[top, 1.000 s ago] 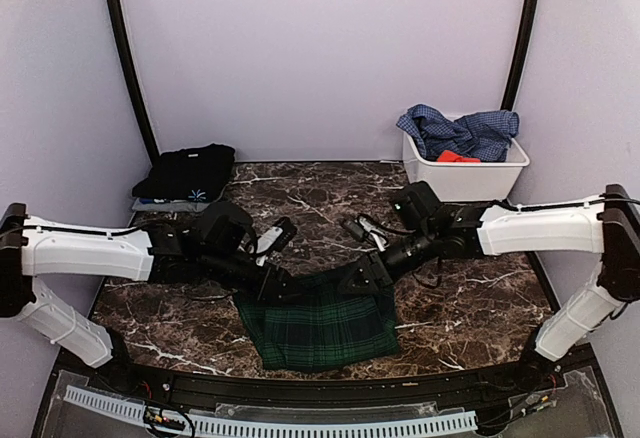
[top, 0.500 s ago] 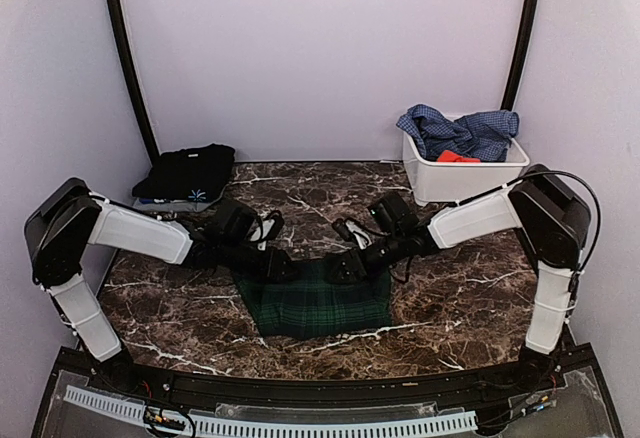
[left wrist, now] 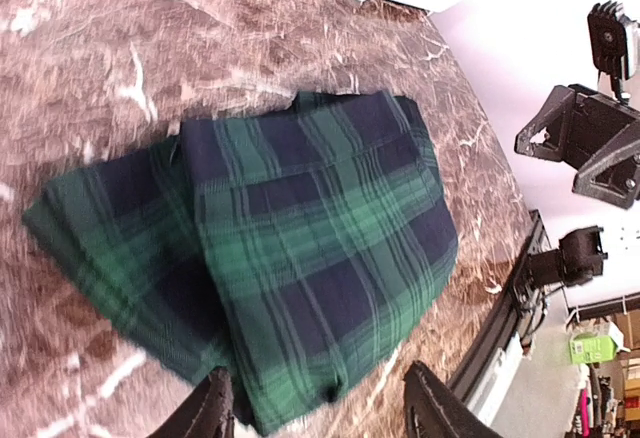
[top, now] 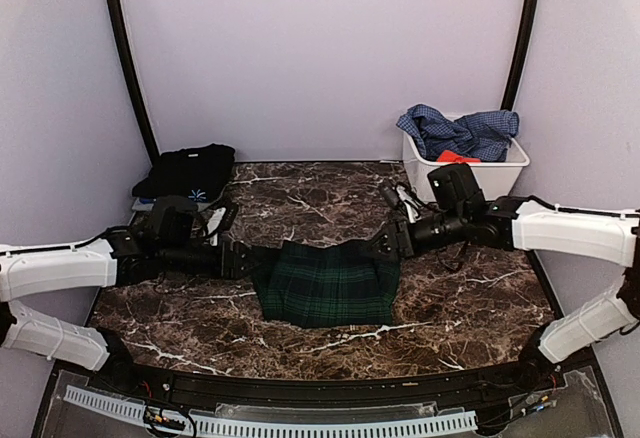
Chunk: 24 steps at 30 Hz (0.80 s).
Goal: Fold and stack the mixed laundry pile
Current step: Smooth out the square-folded skirt at the center of the board.
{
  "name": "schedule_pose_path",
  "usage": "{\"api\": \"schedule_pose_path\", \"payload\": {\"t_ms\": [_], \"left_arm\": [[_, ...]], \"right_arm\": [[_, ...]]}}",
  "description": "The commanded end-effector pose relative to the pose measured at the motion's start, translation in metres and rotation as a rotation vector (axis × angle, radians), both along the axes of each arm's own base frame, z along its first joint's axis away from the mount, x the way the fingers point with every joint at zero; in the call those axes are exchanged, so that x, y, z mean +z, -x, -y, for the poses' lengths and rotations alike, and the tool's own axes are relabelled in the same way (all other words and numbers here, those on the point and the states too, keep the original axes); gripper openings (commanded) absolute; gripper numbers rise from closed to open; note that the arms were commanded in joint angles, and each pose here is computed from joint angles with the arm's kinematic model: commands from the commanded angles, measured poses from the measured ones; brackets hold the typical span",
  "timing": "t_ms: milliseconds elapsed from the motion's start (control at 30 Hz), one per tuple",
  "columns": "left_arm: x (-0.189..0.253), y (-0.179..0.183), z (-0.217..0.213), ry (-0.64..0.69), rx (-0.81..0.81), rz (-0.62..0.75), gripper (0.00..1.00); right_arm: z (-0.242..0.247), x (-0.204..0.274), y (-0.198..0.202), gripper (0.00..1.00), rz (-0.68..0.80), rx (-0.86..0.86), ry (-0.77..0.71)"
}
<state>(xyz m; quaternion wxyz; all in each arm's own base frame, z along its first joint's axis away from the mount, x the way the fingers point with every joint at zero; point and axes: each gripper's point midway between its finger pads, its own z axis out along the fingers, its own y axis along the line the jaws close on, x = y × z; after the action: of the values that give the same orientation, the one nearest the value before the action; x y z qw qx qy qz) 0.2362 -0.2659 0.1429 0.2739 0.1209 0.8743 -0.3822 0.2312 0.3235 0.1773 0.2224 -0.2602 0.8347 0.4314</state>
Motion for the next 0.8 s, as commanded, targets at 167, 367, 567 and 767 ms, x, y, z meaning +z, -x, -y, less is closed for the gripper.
{"api": "schedule_pose_path", "payload": {"t_ms": [167, 367, 567, 767], "left_arm": [[-0.07, 0.061, -0.018, -0.071, -0.02, -0.187, 0.53], [-0.091, 0.063, -0.009, -0.089, -0.038, -0.203, 0.51], [-0.103, 0.065, 0.003, -0.089, -0.08, -0.216, 0.49], [-0.106, 0.06, 0.013, -0.092, -0.103, -0.197, 0.45]], "right_arm": [[0.055, -0.101, 0.064, 0.56, -0.29, -0.134, 0.171], [0.051, -0.123, 0.068, 0.55, -0.3, -0.12, 0.222], [0.039, -0.133, 0.064, 0.54, -0.301, -0.087, 0.228], [0.033, -0.143, 0.061, 0.47, -0.303, -0.073, 0.243]]}}
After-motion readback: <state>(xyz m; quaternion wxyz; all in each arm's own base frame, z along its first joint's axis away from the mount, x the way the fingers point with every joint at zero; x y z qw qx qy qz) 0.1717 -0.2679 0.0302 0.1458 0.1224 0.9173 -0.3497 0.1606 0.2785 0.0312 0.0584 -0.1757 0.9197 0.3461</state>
